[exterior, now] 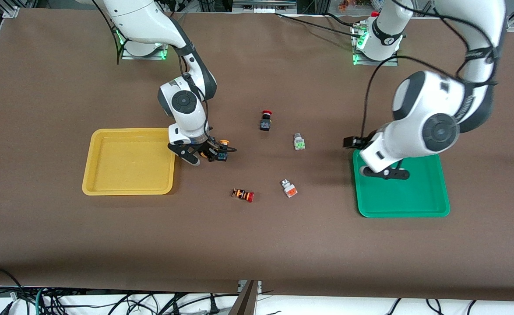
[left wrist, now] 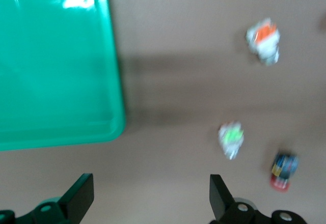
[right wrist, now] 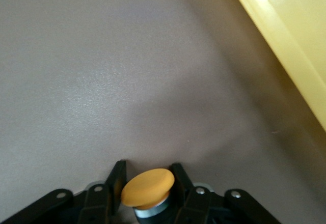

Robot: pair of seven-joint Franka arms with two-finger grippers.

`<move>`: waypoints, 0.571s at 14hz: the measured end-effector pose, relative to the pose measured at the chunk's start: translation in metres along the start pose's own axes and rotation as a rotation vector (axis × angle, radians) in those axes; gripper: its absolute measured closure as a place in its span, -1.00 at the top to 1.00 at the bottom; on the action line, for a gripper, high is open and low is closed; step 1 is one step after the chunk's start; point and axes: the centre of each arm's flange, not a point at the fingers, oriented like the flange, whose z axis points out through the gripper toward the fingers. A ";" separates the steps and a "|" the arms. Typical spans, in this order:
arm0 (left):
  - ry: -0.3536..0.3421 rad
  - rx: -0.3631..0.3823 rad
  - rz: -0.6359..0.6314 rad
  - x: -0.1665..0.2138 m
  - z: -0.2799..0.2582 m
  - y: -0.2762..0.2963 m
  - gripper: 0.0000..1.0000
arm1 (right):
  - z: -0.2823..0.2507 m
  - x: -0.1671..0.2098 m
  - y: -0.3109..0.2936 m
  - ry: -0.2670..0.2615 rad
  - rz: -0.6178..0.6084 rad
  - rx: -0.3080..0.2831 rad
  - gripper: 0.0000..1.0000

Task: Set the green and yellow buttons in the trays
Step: 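Place the button in the yellow tray while the left gripper reaches the green button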

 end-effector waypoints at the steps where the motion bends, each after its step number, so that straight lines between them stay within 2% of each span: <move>1: 0.037 -0.009 -0.056 0.005 0.010 0.018 1.00 | 0.000 -0.001 -0.001 -0.001 -0.005 0.001 -0.20; 3: 0.093 -0.035 -0.170 0.015 0.019 0.042 1.00 | -0.003 -0.003 -0.004 -0.001 -0.028 0.008 -0.20; 4: 0.096 -0.039 -0.207 0.018 0.024 0.047 1.00 | -0.006 -0.002 -0.006 0.001 -0.049 0.014 -0.20; 6: 0.054 -0.015 -0.213 0.013 0.052 0.062 1.00 | -0.019 0.005 -0.010 0.004 -0.089 0.015 -0.20; 8: -0.011 0.032 -0.170 -0.002 0.100 0.089 1.00 | -0.039 0.024 -0.007 -0.007 -0.135 -0.014 -0.20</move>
